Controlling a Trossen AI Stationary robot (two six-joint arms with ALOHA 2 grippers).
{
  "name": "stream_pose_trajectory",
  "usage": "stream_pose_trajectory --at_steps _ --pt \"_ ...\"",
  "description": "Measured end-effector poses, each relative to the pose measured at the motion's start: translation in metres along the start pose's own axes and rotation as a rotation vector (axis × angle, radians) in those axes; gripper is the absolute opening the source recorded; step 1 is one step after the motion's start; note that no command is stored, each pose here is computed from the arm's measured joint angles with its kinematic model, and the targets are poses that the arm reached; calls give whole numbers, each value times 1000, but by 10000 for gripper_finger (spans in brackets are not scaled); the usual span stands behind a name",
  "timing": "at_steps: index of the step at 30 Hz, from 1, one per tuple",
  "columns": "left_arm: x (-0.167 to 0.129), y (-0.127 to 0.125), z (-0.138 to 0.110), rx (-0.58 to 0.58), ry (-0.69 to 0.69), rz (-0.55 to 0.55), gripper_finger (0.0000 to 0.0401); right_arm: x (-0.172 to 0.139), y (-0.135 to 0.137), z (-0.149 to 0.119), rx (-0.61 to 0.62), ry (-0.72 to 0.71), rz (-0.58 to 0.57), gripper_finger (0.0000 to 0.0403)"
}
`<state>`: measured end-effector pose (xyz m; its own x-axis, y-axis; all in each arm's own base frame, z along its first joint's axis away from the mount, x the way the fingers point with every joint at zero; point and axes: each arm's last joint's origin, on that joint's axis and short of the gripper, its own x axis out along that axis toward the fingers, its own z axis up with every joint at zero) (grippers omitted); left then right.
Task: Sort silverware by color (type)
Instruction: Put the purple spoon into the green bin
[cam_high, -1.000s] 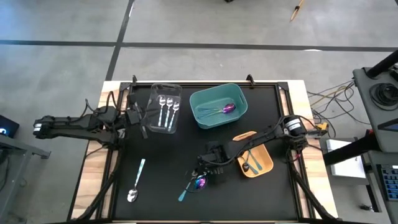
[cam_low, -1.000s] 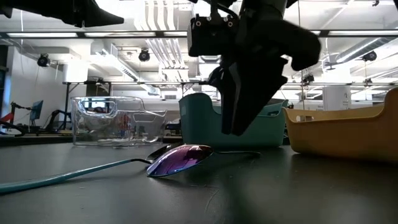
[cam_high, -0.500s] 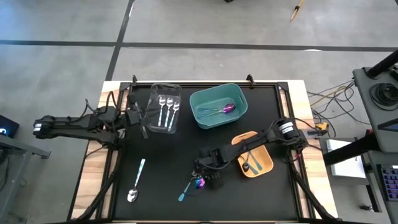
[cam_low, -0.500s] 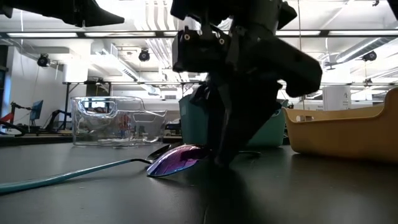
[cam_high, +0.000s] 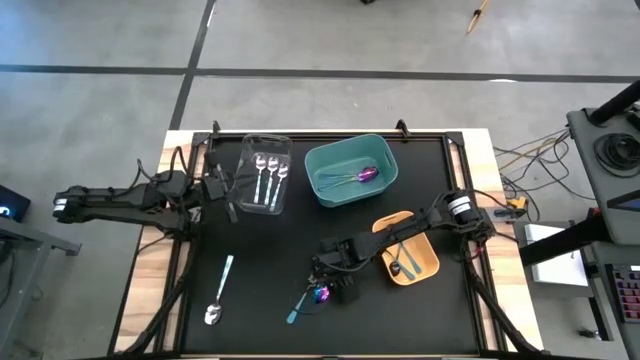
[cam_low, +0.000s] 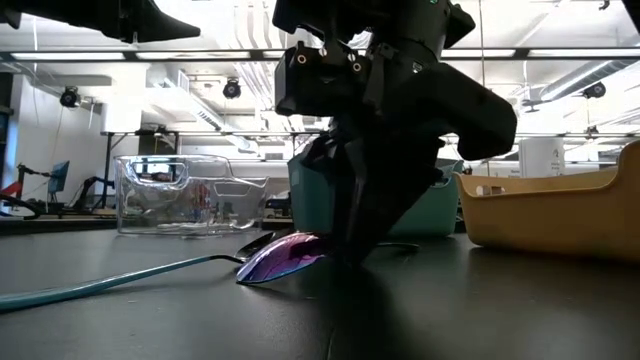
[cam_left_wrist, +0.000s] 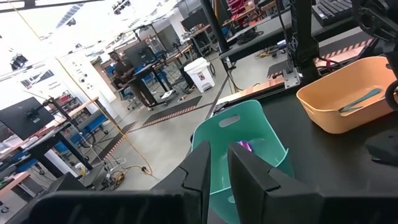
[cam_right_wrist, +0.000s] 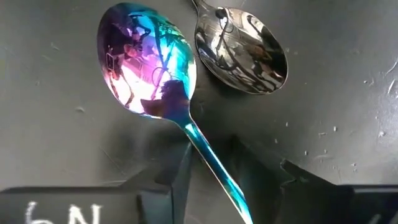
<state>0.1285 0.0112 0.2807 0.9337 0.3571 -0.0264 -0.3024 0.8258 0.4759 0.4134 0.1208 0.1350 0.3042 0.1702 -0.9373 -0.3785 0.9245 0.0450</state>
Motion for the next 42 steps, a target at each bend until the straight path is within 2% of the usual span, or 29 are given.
stream_pose_trajectory --at_steps 14,23,28,34,37,42 --pt "1 0 1 -3 -7 3 38 1 0 -1 -30 2 6 19" --pt "6 -2 2 -5 -10 4 38 -15 1 1 -82 -18 -2 15" --pt "8 -2 4 -19 -40 -3 38 -37 1 4 -80 -57 -10 14" --pt "6 -5 9 -25 -149 -158 38 -70 0 8 -62 -130 -21 14" --pt "5 -6 12 -28 -208 -217 38 -91 -4 10 -47 -190 -29 13" --pt "3 -5 15 -37 -265 -254 38 -127 -18 16 -27 -359 -45 13"
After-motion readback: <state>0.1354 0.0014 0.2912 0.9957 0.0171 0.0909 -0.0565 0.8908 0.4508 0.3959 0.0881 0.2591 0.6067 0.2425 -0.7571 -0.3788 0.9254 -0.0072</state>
